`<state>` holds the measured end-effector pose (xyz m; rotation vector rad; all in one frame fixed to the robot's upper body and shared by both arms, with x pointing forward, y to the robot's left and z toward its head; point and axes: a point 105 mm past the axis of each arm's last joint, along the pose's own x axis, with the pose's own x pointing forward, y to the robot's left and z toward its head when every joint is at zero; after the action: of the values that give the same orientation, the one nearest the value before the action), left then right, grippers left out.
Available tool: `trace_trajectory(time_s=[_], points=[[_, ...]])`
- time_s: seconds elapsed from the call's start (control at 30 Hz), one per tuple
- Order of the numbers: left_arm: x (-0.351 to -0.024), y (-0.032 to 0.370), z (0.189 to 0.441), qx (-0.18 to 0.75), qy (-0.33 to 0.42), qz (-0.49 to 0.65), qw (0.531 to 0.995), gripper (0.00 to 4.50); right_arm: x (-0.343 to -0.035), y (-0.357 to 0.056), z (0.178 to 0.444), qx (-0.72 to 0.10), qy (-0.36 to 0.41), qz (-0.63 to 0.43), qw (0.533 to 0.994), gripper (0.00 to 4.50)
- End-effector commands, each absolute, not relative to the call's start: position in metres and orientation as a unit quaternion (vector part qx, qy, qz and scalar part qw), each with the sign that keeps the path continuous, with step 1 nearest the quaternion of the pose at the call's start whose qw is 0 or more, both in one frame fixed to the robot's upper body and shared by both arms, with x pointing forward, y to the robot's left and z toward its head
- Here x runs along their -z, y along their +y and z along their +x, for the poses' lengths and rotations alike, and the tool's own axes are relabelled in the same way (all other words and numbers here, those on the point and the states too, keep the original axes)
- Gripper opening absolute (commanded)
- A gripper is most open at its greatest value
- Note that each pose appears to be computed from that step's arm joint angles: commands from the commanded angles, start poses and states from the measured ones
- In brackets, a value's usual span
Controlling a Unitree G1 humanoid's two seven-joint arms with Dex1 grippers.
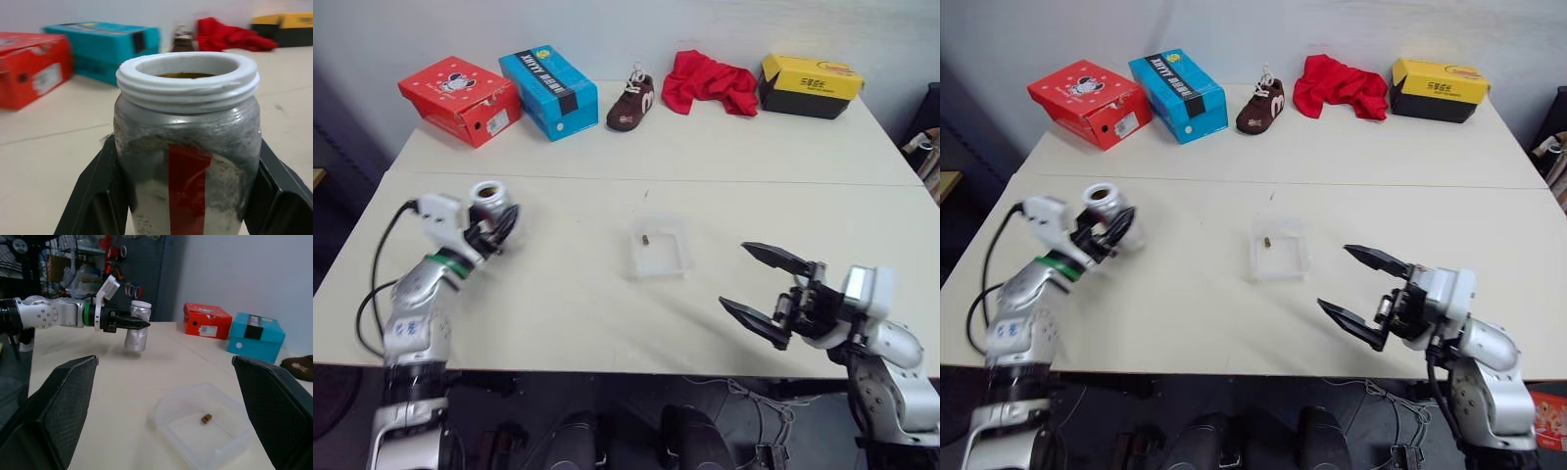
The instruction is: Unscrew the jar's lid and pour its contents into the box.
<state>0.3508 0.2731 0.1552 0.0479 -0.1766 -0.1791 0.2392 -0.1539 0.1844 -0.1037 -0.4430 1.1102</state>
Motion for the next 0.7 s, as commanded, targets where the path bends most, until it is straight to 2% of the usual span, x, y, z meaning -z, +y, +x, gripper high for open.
trace_trajectory(time_s=[0.03, 0.13, 0.27, 0.4, 0.6, 0.63, 0.7], points=[[-0.164, 0.299, 0.338, 0.013, -0.122, 0.040, 0.992, 2.37, -0.191, -0.148, 0.240, -0.533, -0.223, -0.048, 0.815, 4.48], [-0.163, 0.307, 0.337, -0.024, -0.125, 0.031, 0.991, 2.37, -0.190, -0.148, 0.243, -0.538, -0.220, -0.054, 0.812, 4.48], [-0.143, 0.301, 0.338, -0.005, -0.092, 0.059, 0.994, 2.37, -0.189, -0.148, 0.245, -0.539, -0.216, -0.058, 0.812, 4.48], [-0.138, 0.301, 0.336, -0.003, -0.095, 0.043, 0.995, 2.37, -0.188, -0.151, 0.247, -0.536, -0.211, -0.061, 0.815, 4.48], [-0.134, 0.304, 0.327, 0.005, -0.095, 0.022, 0.995, 4.30, -0.186, -0.156, 0.246, -0.527, -0.208, -0.067, 0.821, 4.50], [-0.132, 0.305, 0.326, 0.006, -0.093, 0.023, 0.995, 4.45, -0.185, -0.161, 0.245, -0.521, -0.205, -0.069, 0.826, 4.50], [-0.131, 0.306, 0.324, 0.007, -0.089, 0.028, 0.996, 4.45, -0.184, -0.169, 0.242, -0.510, -0.199, -0.069, 0.834, 4.50]])
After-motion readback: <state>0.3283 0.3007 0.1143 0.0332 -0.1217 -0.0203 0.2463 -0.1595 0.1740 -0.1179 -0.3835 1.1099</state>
